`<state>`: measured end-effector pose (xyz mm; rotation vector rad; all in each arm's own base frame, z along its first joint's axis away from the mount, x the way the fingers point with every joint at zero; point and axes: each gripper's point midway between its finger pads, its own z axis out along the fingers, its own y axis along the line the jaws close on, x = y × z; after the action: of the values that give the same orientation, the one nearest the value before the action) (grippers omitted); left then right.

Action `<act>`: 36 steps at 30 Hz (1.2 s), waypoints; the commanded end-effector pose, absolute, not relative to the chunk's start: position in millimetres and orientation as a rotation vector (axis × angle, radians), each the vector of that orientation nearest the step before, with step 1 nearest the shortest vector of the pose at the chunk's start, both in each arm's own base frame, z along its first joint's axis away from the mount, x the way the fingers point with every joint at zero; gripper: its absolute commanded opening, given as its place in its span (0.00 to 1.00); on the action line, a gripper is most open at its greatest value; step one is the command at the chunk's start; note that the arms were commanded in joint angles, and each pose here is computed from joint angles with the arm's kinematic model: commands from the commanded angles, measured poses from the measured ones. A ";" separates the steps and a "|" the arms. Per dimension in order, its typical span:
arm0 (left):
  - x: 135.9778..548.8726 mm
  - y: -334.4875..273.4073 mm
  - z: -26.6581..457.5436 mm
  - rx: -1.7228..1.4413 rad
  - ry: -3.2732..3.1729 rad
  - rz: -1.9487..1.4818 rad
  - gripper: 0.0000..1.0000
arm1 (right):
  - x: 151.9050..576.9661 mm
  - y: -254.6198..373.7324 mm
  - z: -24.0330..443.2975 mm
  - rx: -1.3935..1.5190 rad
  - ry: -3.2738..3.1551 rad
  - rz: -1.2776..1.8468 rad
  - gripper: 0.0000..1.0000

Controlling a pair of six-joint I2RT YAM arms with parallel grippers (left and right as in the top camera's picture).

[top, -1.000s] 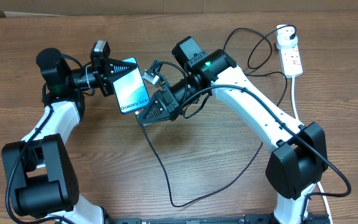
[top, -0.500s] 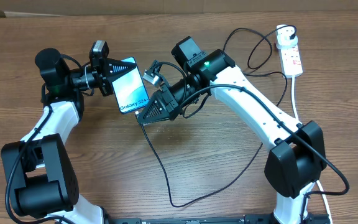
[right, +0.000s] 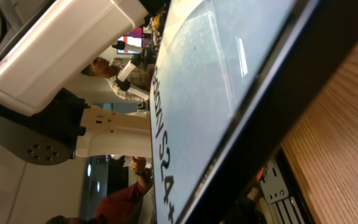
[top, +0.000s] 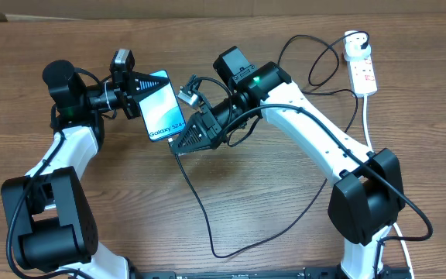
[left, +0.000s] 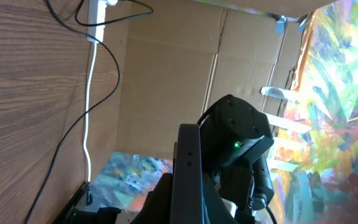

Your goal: Plug charger to phone and switch on socket

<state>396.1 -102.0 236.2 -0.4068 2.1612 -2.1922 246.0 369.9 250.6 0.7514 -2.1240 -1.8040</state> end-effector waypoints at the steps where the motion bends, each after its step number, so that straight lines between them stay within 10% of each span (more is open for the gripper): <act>1: 391.9 -104.7 245.8 -0.293 2.169 -2.188 0.04 | 252.3 366.9 254.8 0.725 -2.081 -1.853 0.04; 36: 391.8 -105.2 245.7 -0.249 2.157 -2.169 0.04 | 252.4 366.5 259.1 0.723 -2.054 -1.878 0.04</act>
<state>396.0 -102.0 236.3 -0.4039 2.1611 -2.1917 248.7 367.3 255.0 0.7273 -2.0921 -1.8359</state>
